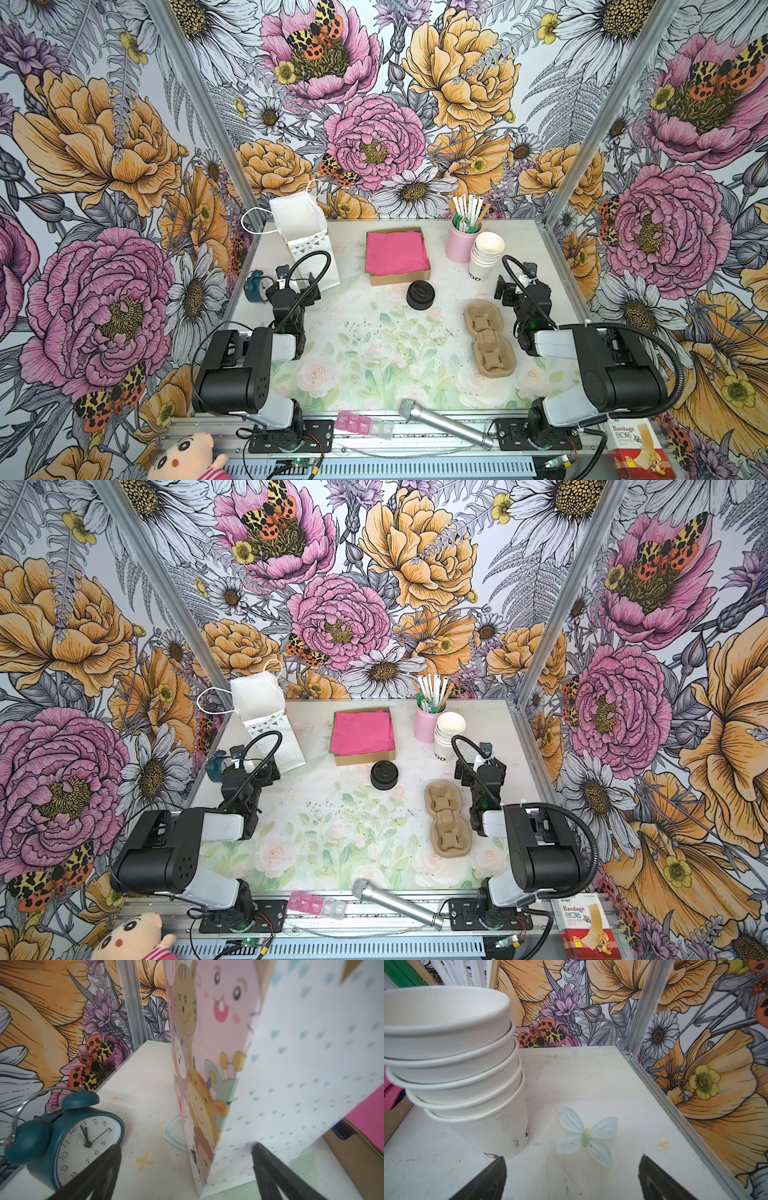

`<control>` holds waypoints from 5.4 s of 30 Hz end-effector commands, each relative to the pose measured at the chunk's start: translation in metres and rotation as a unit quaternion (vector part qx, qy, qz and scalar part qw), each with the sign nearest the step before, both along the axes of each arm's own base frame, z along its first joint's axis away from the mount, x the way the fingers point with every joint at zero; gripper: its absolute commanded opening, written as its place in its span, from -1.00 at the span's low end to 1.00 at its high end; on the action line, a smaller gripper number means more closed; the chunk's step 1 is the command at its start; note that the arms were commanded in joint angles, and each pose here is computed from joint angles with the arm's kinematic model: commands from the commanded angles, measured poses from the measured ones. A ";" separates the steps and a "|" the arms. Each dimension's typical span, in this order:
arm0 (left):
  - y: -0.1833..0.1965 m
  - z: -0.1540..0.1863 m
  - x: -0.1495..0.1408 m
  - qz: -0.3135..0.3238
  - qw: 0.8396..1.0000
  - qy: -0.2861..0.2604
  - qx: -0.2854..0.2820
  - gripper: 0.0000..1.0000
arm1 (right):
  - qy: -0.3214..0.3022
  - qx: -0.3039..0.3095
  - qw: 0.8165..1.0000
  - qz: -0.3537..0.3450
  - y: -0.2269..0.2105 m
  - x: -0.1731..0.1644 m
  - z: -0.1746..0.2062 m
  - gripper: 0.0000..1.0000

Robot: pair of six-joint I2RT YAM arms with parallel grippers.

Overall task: Pack a coffee takeout order
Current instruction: Pick up the coffee cup.

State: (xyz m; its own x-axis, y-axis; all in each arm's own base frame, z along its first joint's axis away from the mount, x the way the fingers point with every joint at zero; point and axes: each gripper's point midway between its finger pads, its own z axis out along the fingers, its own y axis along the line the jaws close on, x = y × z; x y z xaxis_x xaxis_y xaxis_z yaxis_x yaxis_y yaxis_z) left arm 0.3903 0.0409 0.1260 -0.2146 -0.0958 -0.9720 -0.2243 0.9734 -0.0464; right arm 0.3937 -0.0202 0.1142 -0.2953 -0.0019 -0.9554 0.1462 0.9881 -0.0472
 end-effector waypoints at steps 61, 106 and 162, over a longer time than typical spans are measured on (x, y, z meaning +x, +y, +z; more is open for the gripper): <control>-0.329 0.153 -0.087 -0.422 0.859 0.256 -0.136 0.87 | 0.321 0.246 0.915 0.005 0.038 0.054 0.090 -0.07; -0.349 0.134 -0.090 -0.402 0.865 0.276 -0.118 0.97 | 0.332 0.253 0.908 -0.020 0.031 0.089 0.075 -0.90; -0.450 0.120 -0.022 -0.473 0.748 0.369 -0.285 -0.05 | 0.336 0.236 0.912 0.021 0.083 0.036 0.100 -1.00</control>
